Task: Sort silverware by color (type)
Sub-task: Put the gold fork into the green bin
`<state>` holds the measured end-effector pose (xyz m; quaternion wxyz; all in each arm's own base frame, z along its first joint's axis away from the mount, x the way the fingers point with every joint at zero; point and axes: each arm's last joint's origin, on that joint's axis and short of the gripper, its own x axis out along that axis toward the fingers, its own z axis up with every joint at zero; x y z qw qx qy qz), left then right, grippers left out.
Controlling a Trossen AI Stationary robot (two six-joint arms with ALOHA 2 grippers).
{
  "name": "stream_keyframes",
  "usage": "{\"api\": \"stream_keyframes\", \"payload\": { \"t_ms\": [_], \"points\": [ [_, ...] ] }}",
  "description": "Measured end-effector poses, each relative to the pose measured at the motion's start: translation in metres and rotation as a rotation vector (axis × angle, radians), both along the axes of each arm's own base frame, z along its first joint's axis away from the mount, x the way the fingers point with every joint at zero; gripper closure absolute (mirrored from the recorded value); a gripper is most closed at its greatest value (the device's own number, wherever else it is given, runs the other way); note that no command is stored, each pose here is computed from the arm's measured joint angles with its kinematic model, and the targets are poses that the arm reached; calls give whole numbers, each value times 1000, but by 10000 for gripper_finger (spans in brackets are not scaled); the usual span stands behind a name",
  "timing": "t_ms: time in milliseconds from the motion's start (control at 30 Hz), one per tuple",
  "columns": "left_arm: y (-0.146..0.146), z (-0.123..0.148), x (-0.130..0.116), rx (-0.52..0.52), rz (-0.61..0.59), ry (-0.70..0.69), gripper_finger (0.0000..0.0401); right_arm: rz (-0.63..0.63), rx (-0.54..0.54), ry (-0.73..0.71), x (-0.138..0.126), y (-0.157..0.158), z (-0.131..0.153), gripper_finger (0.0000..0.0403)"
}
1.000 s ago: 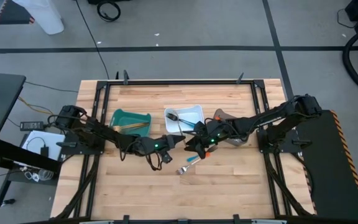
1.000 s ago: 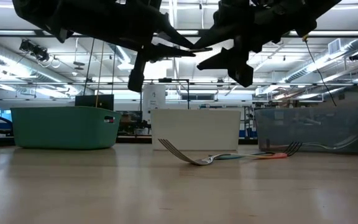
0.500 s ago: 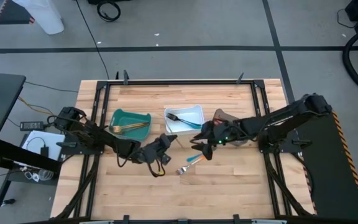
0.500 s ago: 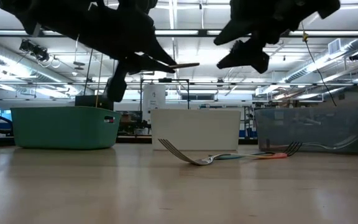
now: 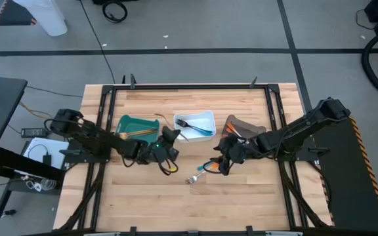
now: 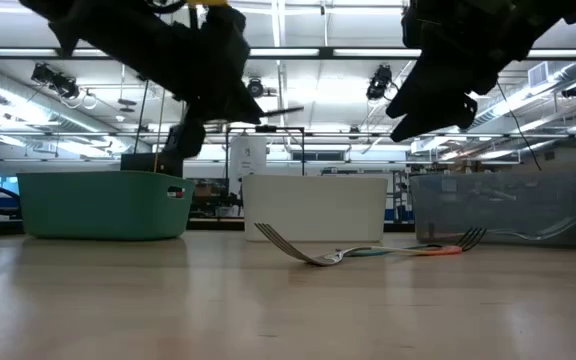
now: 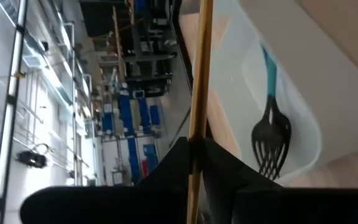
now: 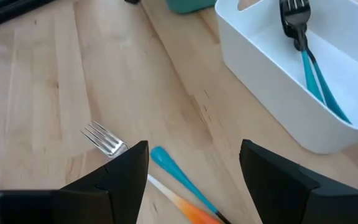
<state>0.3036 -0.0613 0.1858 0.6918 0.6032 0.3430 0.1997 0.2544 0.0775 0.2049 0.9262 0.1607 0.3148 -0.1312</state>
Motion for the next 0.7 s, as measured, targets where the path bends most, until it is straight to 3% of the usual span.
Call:
{"api": "stream_keyframes", "payload": {
  "t_ms": [367, 500, 700],
  "points": [
    [24, 24, -31, -247, 140, -92, 370, -33, -6, -48, -10, 10, -19, 147],
    [36, 24, -38, -414, 203, -72, 370, -36, 0, -40, -13, 9, -24, 147],
    [56, 37, -44, -662, 410, -57, 368, -34, 2, -43, -16, 7, -31, 147]
  ]
}}
